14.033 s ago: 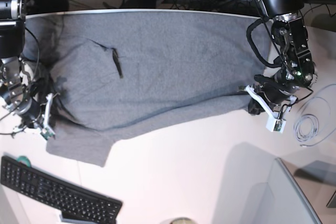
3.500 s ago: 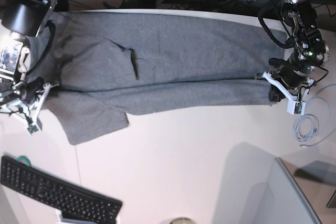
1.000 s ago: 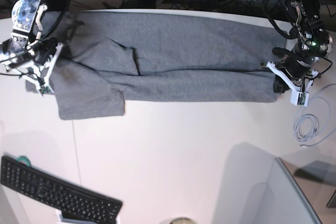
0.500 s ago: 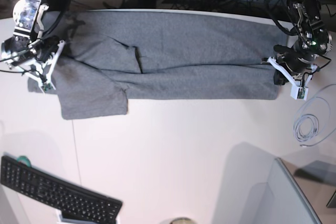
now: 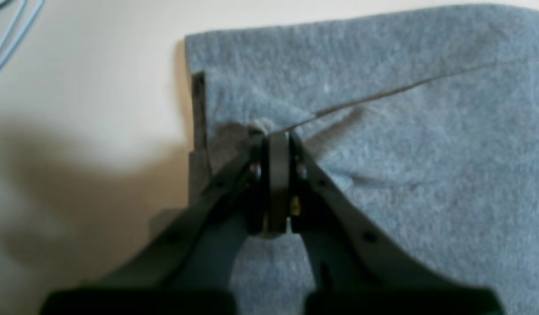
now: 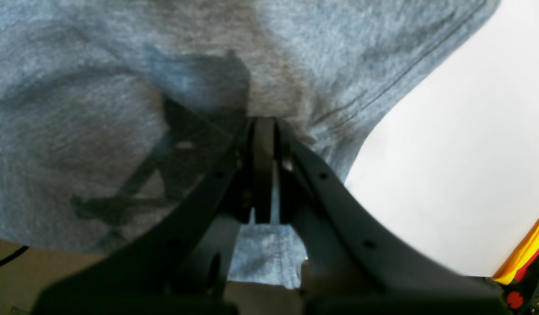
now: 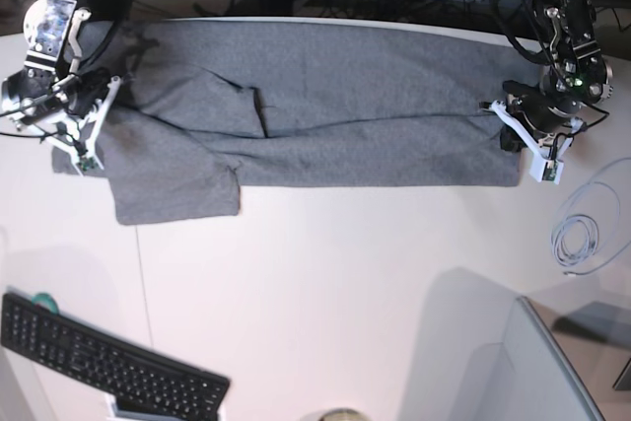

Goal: Layout the t-shirt on the table in an organized manner, then fold the t-shirt properly
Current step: 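Move the right gripper to the folded shirt's end and smooth the edge, then release the shirt with the left gripper and drag the right gripper's end outward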

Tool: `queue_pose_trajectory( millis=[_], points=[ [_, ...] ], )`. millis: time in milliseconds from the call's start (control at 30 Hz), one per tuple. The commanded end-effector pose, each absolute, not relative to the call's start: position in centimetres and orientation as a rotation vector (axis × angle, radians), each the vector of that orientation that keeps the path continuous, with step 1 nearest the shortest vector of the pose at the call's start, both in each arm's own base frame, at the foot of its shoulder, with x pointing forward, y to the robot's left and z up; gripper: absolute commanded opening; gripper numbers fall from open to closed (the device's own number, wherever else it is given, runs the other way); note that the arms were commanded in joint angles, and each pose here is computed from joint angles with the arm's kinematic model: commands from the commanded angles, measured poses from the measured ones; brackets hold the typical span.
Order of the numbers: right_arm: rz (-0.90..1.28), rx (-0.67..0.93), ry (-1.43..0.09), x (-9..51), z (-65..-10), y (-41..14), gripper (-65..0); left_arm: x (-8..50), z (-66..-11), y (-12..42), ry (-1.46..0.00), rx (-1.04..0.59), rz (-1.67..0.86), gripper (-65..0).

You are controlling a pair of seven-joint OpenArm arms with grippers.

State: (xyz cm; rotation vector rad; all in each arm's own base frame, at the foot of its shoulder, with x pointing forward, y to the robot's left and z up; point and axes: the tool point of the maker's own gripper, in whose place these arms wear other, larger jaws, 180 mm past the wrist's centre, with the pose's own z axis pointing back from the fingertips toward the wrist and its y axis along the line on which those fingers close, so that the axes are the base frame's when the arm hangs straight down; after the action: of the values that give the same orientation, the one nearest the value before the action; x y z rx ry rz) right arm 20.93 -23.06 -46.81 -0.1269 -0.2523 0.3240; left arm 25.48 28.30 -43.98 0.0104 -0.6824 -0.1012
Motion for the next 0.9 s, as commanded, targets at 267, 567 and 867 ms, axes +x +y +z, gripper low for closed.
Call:
queue_pose_trajectory(
  millis=[267, 567, 867],
  points=[
    [0.272, -0.159, -0.284, 21.4, -45.8, -24.8, -34.1, 26.6, -42.2, 29.4, -0.735, 0.036, -0.110, -65.0],
    [0.278, -0.240, -0.418, 24.6, -41.3, -25.7, -22.7, 26.7, -42.1, 29.5, -0.741, 0.039, -0.107, -23.4],
    [0.248, -0.042, -0.576, 35.6, -41.7, -22.2, -22.7, 25.9, -37.4, 35.9, -0.844, 0.180, 0.023, -14.6]
  ],
)
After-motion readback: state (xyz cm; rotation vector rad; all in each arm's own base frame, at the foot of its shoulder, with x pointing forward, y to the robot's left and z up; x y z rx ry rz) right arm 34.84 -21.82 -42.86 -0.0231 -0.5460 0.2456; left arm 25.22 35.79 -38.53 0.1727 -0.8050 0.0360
